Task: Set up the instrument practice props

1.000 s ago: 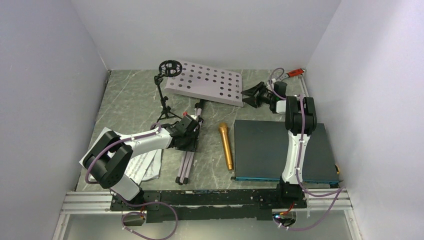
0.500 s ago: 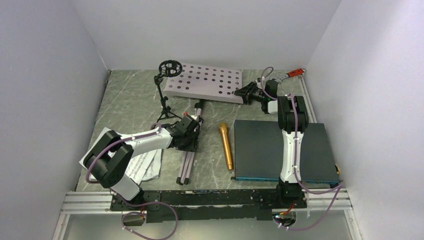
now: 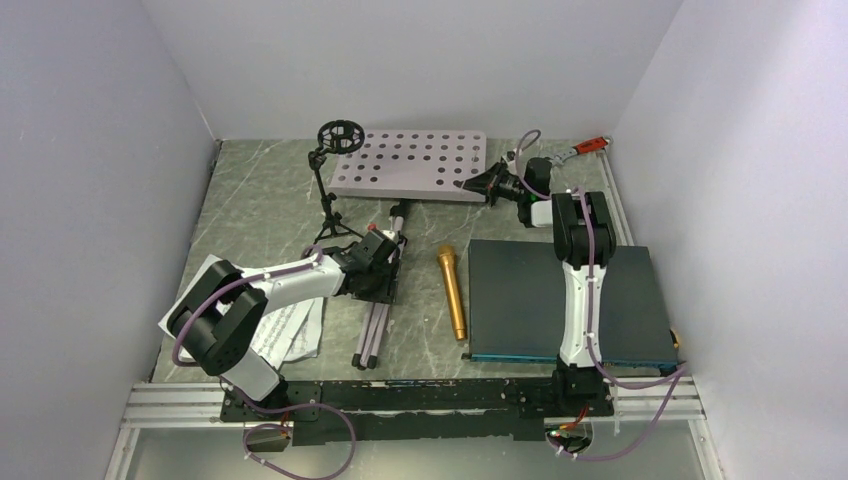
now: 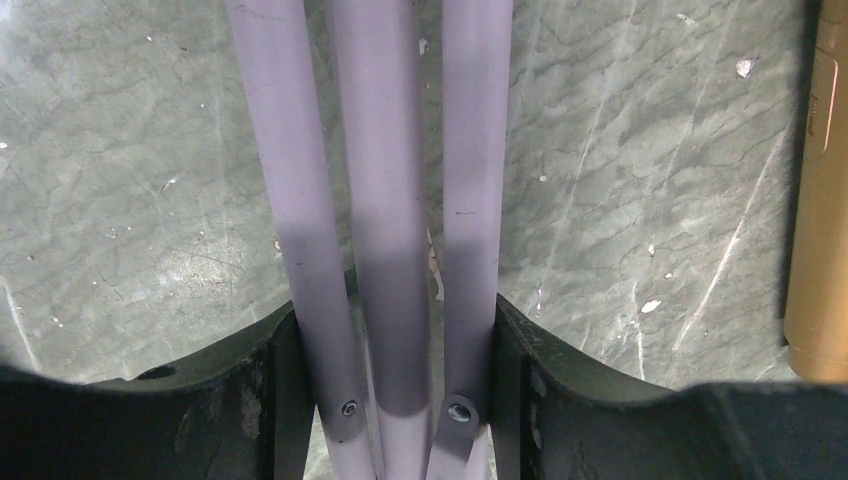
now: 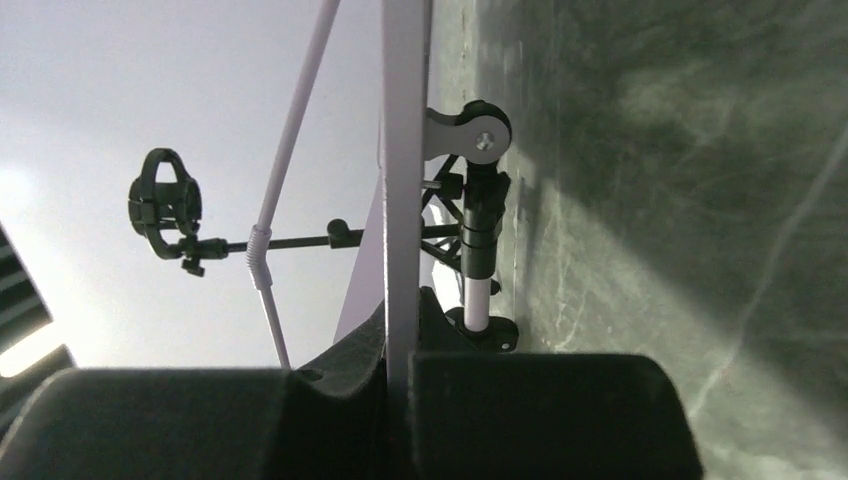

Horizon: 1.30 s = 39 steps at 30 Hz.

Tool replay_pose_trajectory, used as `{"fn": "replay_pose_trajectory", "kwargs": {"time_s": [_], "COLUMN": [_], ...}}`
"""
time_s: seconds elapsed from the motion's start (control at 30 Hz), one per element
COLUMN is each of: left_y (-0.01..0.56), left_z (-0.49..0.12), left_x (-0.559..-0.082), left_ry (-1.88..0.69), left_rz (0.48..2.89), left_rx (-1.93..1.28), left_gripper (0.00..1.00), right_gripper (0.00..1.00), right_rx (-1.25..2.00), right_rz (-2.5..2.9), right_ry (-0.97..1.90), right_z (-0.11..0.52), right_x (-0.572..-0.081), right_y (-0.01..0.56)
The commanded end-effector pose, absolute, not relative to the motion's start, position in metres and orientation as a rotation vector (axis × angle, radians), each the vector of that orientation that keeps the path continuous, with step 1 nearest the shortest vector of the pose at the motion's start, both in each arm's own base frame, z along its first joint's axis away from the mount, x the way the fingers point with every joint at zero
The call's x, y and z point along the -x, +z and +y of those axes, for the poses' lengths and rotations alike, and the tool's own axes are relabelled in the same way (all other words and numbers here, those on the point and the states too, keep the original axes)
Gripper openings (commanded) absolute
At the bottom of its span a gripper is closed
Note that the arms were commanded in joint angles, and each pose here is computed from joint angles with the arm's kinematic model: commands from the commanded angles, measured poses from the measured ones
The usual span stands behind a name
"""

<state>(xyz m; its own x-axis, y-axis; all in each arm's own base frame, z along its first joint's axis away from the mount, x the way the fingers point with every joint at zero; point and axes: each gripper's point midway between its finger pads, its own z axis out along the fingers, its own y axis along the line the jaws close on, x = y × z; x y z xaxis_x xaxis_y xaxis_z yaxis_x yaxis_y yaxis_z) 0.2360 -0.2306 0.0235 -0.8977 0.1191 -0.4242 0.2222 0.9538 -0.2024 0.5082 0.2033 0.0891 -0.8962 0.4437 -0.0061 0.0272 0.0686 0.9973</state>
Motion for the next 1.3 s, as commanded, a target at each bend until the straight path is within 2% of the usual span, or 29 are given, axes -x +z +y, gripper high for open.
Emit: {"fn": "replay_pose_trajectory", "kwargs": {"time_s": [0.0,0.47,0.8,1.07,1.27], "left_y": [0.033,0.072,0.111,0.148,0.170], "left_z": [-0.243,-0.254,-0.270,-0.285,-0.295], "left_x": [-0.242,-0.253,-0.257,-0.263,-0.270], "left_ry": [-0.404,-0.492,-0.621,-0.688,-0.727], "left_rz": [2.643,2.518,2.384,2.243,2.147], "left_rx": [-0.305,-0.304,-0.316,-0.382,-0.420], "left_gripper": [0.03,0.02,0.03,0.03,0.03], "right_gripper": [0.00,0.00,0.00,0.00,0.00], "right_rx": [-0.242,-0.063,0.098,0.207,0.345], "right_rz": [2.072,1.934,1.803,1.612,1.431], "right_ry": [1.692,1.588,1.468,1.395,1.311], "right_z": [0.203,0.199,0.198,0.194,0.199], "right_x": [-0.501,-0.457,-0.422,-0.374,-0.320], "right_y": [0.116,0.225,0.330,0.424,0.495]}}
